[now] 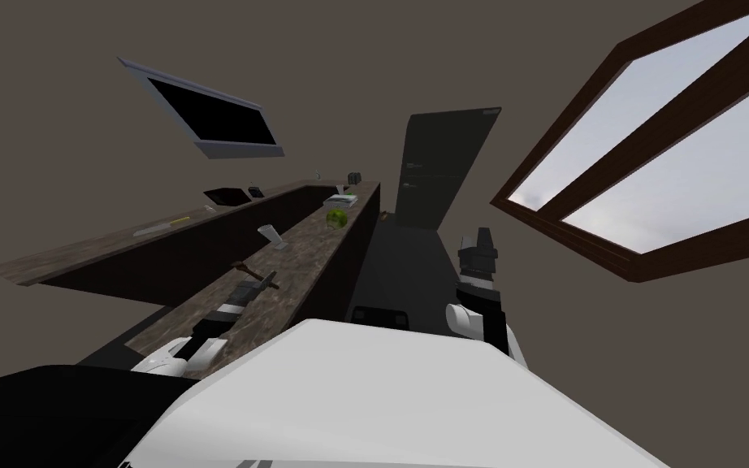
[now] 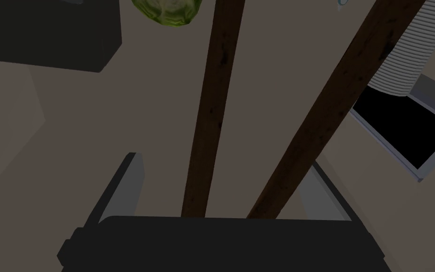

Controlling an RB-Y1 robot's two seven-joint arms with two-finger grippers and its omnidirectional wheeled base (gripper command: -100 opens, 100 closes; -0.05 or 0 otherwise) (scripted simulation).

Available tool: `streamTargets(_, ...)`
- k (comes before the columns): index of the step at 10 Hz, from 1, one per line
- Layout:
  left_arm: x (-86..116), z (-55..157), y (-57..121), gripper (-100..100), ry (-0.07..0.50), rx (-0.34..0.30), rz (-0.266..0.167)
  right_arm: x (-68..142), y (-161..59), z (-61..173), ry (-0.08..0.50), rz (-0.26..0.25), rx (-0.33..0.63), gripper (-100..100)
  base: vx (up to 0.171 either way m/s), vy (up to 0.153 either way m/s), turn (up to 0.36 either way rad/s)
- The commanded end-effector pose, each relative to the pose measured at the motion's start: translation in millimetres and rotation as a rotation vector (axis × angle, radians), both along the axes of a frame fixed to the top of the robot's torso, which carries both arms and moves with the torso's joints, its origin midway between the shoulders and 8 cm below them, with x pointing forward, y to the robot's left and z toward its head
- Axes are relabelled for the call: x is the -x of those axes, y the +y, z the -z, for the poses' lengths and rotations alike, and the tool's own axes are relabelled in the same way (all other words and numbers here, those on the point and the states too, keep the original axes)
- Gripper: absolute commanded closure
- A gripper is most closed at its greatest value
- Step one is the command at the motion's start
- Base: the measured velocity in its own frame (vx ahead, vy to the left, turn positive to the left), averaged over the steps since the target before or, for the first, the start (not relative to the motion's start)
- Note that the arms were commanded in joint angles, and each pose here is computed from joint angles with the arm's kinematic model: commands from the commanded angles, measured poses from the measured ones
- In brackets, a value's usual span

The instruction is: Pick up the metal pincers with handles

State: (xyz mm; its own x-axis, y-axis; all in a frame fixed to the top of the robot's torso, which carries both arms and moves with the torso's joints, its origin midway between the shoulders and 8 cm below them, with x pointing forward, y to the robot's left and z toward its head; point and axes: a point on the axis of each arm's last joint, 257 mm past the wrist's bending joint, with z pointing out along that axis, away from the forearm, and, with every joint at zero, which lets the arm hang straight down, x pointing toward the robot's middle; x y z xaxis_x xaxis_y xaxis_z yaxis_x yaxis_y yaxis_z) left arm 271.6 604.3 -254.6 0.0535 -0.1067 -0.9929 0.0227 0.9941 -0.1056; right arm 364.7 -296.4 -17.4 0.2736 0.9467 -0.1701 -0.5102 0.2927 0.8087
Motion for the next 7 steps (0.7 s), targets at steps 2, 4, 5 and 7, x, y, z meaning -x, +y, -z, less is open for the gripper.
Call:
streamTargets(2,0.1,-0.2,0.0,100,-0.001,0.0,-0.001,0.0,0.0,0.0,0.0,0.0,0.0,0,0.003,-0.001,0.001)
streamTargets(4,0.0,-0.7,0.5,100,-0.001,-0.003,-0.001,0.0,0.0,0.0,0.0,0.0,0.0,0,0.0,0.0,0.0)
streamTargets(5,0.0,-0.7,0.4,100,-0.002,-0.003,-0.001,0.0,0.0,0.0,0.0,0.0,0.0,0,0.0,0.0,0.0)
streamTargets(7,0.0,-0.6,0.3,0,-0.002,-0.003,-0.001,0.0,0.0,0.0,0.0,0.0,0.0,0,0.0,0.0,0.0)
